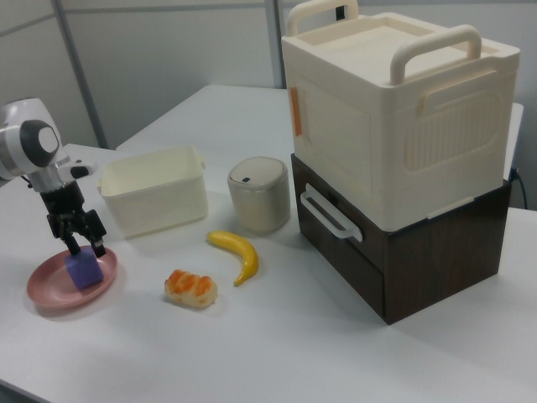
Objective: Put the cube on the table
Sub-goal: 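Move the gripper over the purple cube on the pink plate and lower, then close the gripper on the purple cube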
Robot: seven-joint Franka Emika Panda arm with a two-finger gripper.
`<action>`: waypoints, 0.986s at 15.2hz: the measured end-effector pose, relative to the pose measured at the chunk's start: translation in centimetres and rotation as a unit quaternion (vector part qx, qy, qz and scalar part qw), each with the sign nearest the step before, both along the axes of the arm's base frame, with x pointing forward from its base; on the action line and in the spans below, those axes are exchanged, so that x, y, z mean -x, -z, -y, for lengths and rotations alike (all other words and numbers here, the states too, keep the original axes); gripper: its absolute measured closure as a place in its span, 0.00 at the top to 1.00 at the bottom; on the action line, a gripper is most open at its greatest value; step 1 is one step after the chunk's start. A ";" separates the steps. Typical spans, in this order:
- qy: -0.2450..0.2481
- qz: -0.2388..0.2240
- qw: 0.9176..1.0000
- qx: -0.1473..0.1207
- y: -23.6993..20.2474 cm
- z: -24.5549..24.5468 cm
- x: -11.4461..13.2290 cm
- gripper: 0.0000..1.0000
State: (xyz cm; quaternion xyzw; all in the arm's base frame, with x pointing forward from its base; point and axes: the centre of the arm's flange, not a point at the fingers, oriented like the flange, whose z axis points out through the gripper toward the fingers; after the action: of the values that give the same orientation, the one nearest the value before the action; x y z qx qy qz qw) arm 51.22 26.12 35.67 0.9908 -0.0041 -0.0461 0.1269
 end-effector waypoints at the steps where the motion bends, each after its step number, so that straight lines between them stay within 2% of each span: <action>1: 0.000 0.006 1.000 -0.001 -0.6 0.0 0.0 1.00; 5: 0.000 0.019 1.000 -0.002 -2.1 0.0 0.2 1.00; 8: -0.006 0.014 1.000 -0.002 -1.5 -1.1 0.8 1.00; 12: 0.020 0.005 1.000 0.000 0.5 -3.3 2.0 1.00; 15: 0.039 0.003 0.999 0.002 1.1 -2.9 1.8 1.00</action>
State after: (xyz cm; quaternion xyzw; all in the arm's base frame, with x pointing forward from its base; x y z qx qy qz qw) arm 49.39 29.05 34.55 0.9898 -0.0437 -0.0481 0.1271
